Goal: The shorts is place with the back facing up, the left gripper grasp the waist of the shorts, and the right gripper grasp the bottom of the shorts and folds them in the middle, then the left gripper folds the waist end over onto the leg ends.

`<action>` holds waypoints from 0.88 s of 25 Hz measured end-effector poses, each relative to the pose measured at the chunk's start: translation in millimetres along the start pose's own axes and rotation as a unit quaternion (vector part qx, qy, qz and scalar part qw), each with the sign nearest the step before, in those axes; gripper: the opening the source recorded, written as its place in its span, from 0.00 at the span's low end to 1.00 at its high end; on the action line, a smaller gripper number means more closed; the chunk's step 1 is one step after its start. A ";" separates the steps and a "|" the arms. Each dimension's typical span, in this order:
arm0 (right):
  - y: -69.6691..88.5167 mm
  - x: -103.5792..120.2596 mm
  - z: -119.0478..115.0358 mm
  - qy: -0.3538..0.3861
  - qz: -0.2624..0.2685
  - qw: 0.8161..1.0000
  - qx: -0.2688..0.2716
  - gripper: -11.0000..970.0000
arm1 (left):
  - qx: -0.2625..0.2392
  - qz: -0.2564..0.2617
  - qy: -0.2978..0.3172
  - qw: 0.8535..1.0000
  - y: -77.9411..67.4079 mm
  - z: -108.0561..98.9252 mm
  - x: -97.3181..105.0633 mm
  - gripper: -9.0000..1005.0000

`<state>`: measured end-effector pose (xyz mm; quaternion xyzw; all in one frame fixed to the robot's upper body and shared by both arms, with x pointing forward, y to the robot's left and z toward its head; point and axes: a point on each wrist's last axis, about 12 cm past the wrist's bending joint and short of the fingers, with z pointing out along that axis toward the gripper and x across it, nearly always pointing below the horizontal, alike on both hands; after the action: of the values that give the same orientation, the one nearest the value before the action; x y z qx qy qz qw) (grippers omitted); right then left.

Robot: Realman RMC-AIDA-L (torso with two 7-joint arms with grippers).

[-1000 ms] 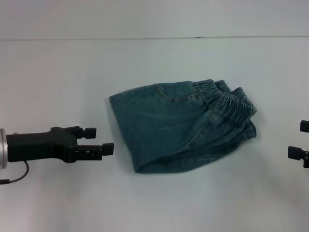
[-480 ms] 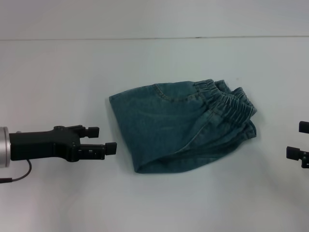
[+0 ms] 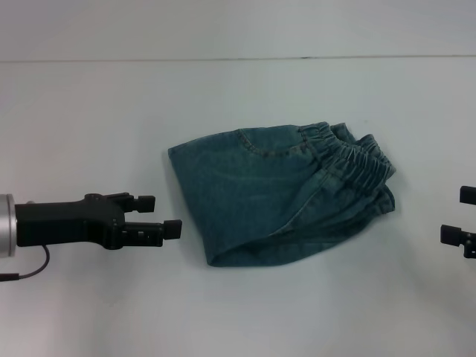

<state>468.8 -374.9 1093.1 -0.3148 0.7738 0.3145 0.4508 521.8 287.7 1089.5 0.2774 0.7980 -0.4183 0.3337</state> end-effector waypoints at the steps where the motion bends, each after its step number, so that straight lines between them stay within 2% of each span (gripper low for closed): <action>1: 0.1 -0.1 0.1 0.000 0.000 1.000 -0.001 0.97 | 0.003 0.001 0.001 1.000 -0.6 -0.1 -0.2 0.95; 5: 4.6 -0.1 3.9 -0.003 0.000 1.000 -0.023 0.97 | 0.012 0.002 0.003 1.000 -2.3 -0.9 -1.1 0.95; 10: 7.1 0.9 28.8 -0.008 -0.009 0.998 -0.059 0.97 | 0.012 0.001 0.002 1.000 -2.3 -1.1 -1.1 0.95; 22: 4.2 -5.3 50.2 -0.018 -0.025 0.997 -0.067 0.97 | 0.016 0.000 0.003 1.000 -3.4 1.1 0.3 0.95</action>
<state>492.6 -332.6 1078.8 -0.3578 0.7347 0.3596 0.4505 519.5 285.1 1090.4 0.2836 0.7925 -0.4300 0.3266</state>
